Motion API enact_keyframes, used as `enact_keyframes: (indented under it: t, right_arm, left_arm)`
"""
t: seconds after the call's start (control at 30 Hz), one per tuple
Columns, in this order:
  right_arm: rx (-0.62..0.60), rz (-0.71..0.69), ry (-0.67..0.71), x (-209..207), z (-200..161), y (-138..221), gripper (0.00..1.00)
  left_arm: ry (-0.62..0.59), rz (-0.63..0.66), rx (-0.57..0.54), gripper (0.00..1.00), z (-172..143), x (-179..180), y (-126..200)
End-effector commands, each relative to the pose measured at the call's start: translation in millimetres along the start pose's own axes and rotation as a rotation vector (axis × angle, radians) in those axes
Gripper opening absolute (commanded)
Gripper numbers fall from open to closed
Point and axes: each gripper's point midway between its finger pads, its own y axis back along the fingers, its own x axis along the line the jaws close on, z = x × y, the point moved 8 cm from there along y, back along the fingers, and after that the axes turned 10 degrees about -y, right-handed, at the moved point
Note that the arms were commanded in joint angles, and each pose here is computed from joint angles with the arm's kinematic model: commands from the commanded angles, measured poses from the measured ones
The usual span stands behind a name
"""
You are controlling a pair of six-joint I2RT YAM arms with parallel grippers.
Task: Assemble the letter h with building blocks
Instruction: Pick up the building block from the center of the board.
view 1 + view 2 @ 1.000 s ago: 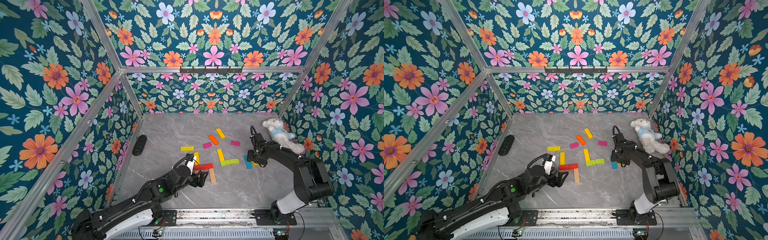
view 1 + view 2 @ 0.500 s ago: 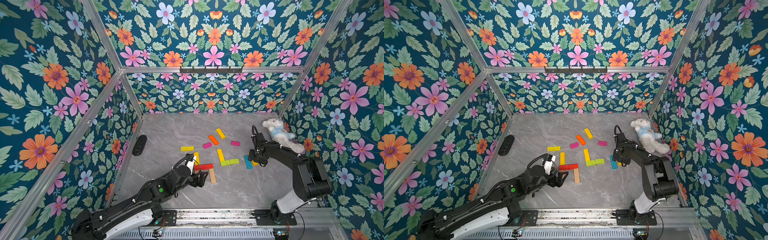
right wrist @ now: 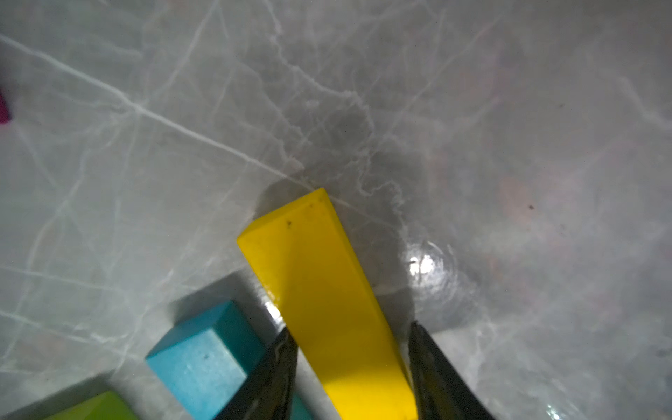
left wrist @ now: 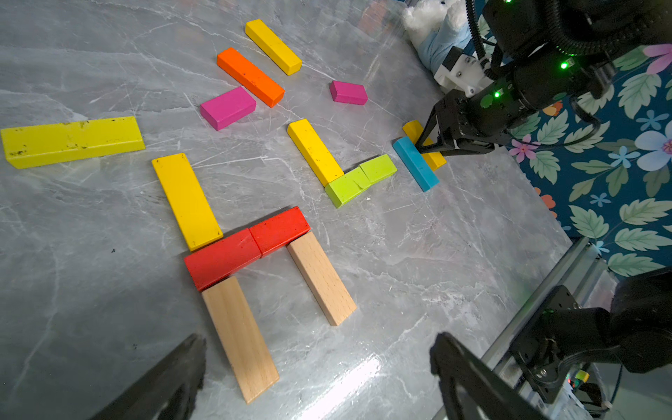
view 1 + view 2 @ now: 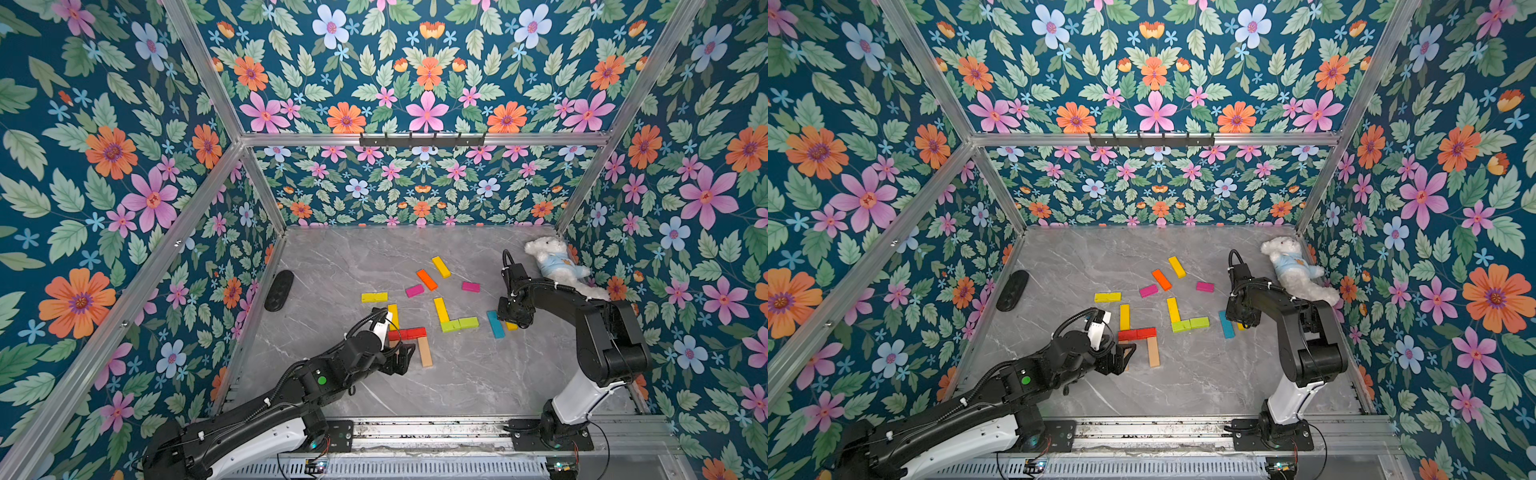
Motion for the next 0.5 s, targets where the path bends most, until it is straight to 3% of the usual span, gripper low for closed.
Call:
enact_keyframes:
  t: [0.0,0.13,0.23,0.33,0.47]
  right_arm:
    - [0.031,0.004,0.007,2,0,-3,0.49]
    - [0.011,0.020,0.012,3,1,4,0.29]
    - [-0.054,0.085,0.016,5,3,32,0.18]
    - [-0.110,0.140,0.038,10,-9,69,0.16]
    - [-0.112,0.197,0.044,21,-52,102,0.13]
  left_arm:
    - [-0.001,0.005,-0.017,0.99,6,-1,2]
    - [0.000,0.007,-0.022,0.99,6,0,3]
    - [0.000,0.005,-0.023,0.99,7,-1,3]
    - [0.001,0.004,-0.031,0.99,8,-1,4]
    - [0.006,0.004,-0.052,0.99,9,0,7]
